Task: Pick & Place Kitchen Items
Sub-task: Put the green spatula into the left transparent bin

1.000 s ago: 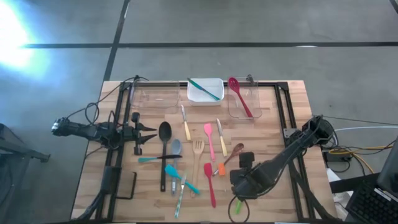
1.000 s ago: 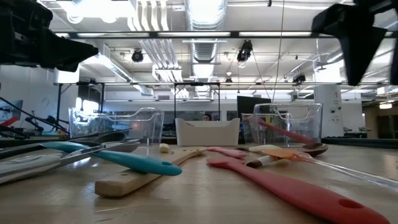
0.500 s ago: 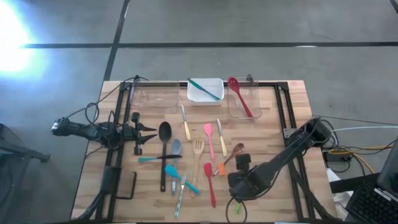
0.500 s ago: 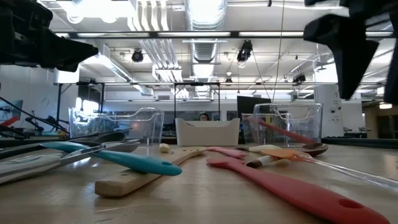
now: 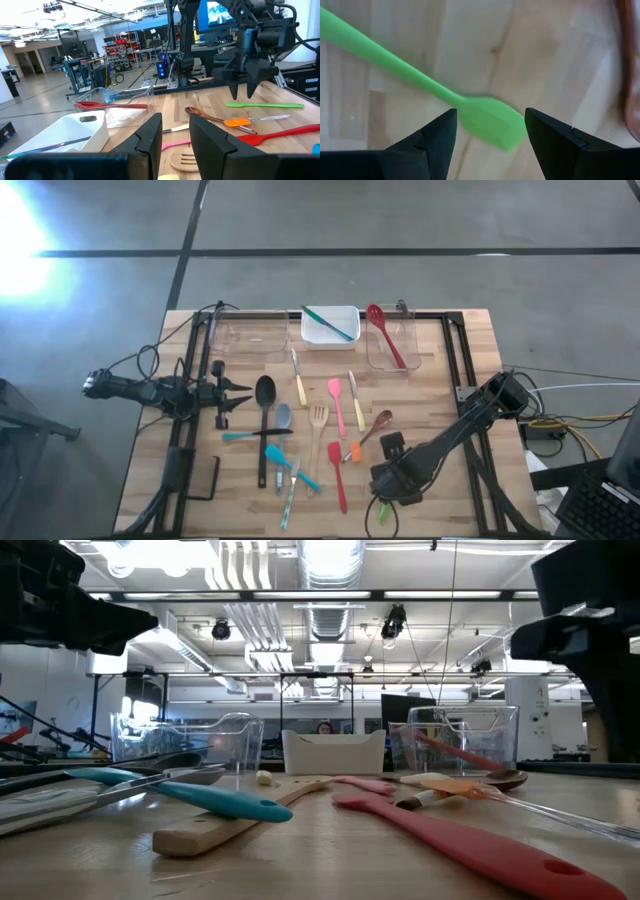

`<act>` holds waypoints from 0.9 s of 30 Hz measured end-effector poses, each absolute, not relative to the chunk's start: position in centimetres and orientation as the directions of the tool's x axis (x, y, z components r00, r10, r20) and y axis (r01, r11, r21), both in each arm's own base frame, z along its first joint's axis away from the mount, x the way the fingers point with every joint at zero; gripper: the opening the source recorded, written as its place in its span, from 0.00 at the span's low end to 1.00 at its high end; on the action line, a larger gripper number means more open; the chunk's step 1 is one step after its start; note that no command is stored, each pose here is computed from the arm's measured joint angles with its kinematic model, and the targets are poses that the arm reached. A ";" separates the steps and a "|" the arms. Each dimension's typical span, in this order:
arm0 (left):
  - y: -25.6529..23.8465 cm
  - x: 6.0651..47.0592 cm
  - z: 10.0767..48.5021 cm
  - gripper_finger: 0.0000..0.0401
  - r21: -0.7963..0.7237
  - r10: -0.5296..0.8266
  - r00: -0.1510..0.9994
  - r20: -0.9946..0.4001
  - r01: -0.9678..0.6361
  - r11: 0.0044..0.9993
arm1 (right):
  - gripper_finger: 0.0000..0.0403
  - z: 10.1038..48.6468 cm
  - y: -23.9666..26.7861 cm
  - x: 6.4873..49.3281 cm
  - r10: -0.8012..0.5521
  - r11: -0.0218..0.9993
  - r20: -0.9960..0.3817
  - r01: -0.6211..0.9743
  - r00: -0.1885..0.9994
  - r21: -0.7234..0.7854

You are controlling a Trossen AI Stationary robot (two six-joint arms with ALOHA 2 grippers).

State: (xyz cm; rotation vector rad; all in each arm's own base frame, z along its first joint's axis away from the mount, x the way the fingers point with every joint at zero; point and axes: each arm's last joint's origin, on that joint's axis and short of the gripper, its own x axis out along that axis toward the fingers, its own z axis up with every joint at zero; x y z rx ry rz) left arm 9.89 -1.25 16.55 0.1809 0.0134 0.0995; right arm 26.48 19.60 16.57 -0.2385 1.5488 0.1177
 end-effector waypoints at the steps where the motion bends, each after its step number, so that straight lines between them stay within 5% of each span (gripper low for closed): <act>1: -1.2 9.9 16.5 0.25 0.180 0.100 0.995 -0.005 -0.098 0.979 | 0.56 16.3 19.5 26.4 -0.070 0.971 -0.997 -0.229 0.021 -0.072; 22: -1.2 9.9 16.5 0.25 0.184 0.100 0.995 -0.005 -0.097 0.978 | 0.56 12.0 17.9 24.1 -0.021 0.987 -0.999 -0.161 0.031 -0.025; 27: -1.2 9.9 16.5 0.25 0.184 0.100 0.995 -0.005 -0.097 0.978 | 0.49 12.0 17.9 24.2 -0.022 0.993 -0.999 -0.119 0.035 -0.026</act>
